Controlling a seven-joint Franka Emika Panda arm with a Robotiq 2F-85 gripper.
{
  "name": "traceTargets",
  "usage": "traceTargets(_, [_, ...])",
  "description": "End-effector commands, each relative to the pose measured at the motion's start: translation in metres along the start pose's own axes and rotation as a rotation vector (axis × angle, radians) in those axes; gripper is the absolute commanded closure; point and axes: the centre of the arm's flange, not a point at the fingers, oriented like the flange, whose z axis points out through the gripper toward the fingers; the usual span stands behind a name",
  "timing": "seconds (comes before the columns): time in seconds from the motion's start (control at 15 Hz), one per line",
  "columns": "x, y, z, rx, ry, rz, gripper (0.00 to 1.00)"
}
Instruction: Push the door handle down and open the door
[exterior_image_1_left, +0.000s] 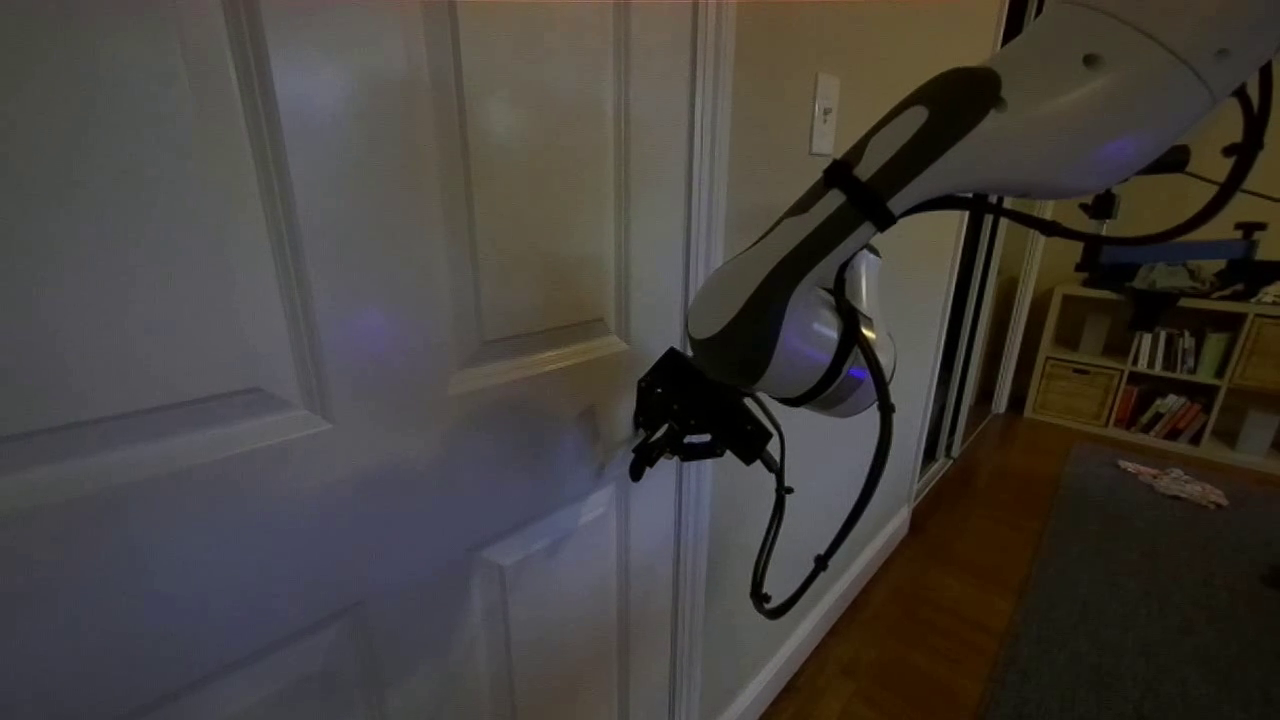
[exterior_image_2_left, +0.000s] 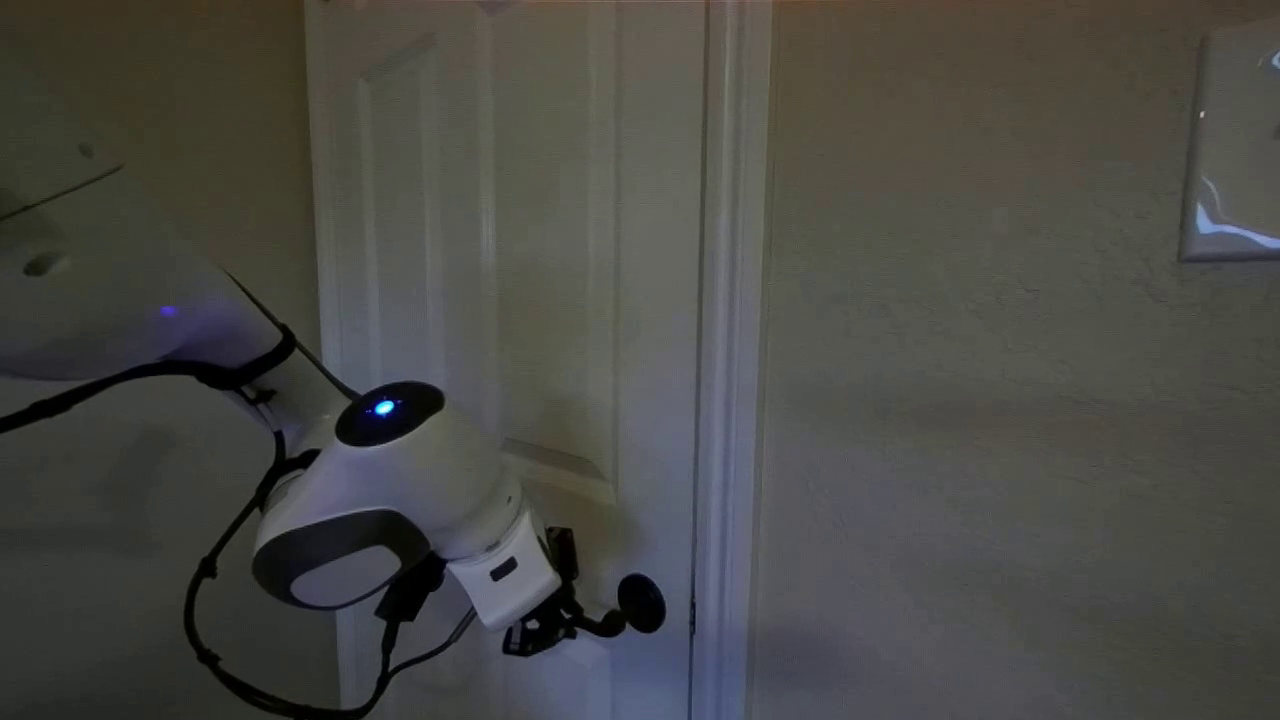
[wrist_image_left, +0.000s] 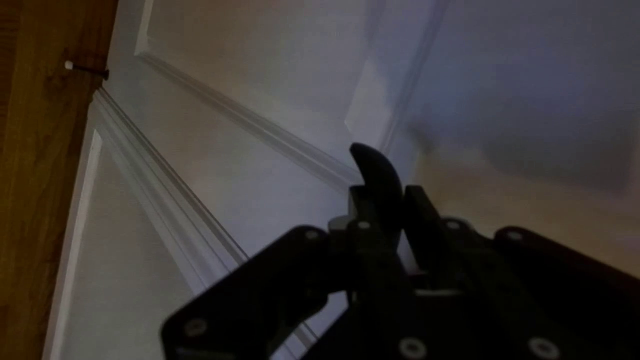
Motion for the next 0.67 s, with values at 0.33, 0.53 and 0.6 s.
traceTargets(0.33, [0.012, 0.076, 0.019, -0.149, -0.022, -0.012, 0.9])
traceTargets(0.53, [0.009, 0.078, 0.009, -0.145, -0.034, -0.017, 0.9])
traceTargets(0.6, [0.009, 0.078, 0.008, -0.146, -0.025, -0.016, 0.9])
